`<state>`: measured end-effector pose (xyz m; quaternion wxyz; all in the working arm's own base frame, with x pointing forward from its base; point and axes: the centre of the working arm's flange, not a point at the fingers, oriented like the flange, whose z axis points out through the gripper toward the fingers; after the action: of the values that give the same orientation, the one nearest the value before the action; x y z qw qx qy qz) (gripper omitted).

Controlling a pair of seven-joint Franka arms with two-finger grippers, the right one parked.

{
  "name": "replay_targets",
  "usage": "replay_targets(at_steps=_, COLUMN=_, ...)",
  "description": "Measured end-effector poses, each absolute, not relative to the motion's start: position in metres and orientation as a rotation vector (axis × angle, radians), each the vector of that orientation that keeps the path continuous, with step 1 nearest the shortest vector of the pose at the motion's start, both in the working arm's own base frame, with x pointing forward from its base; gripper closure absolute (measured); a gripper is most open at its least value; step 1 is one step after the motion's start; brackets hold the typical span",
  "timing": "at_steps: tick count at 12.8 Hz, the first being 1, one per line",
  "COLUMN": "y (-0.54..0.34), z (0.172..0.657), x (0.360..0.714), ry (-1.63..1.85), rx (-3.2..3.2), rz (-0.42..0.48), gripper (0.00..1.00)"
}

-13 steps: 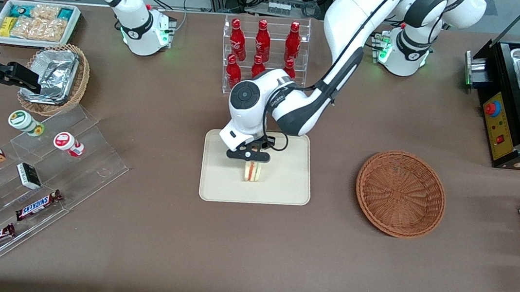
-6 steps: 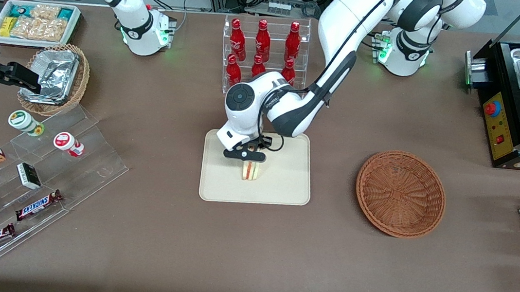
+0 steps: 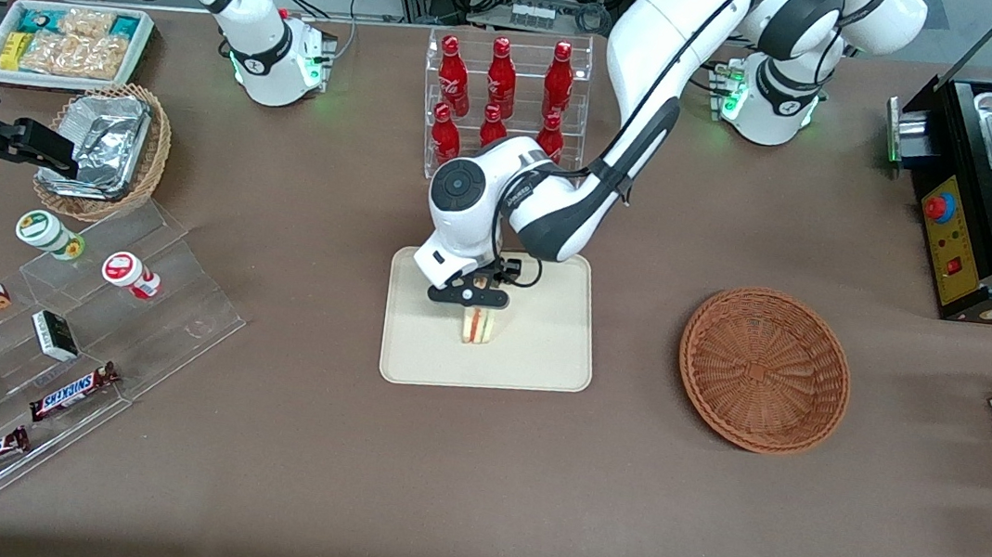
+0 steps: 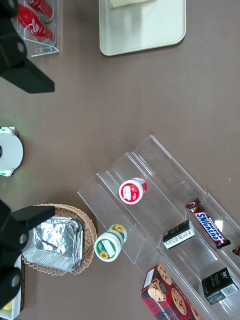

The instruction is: Place sandwich from basket to tray

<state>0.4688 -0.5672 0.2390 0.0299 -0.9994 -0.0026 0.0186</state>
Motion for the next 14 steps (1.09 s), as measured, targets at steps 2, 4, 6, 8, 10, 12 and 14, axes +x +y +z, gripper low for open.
replay_targets(at_steps=2, y=-0.569, z=0.241, x=0.469, ry=-0.022, rx=-3.084, rz=0.053, gripper=0.19)
replay_targets(at_steps=4, y=-0.57, z=0.245, x=0.47, ry=-0.031, rx=-3.091, rz=0.043, gripper=0.0)
replay_targets(at_steps=6, y=-0.571, z=0.257, x=0.475, ry=-0.043, rx=-3.105, rz=0.019, gripper=0.0)
replay_targets(at_steps=8, y=-0.569, z=0.283, x=0.484, ry=-0.068, rx=-3.128, rz=-0.027, gripper=0.0)
replay_targets(at_steps=10, y=-0.552, z=0.322, x=0.501, ry=-0.131, rx=-3.132, rz=-0.07, gripper=0.0)
replay_targets(at_steps=12, y=-0.521, z=0.364, x=0.523, ry=-0.215, rx=-3.125, rz=-0.076, gripper=0.0)
replay_targets(at_steps=14, y=-0.483, z=0.405, x=0.544, ry=-0.33, rx=-3.106, rz=-0.063, gripper=0.0)
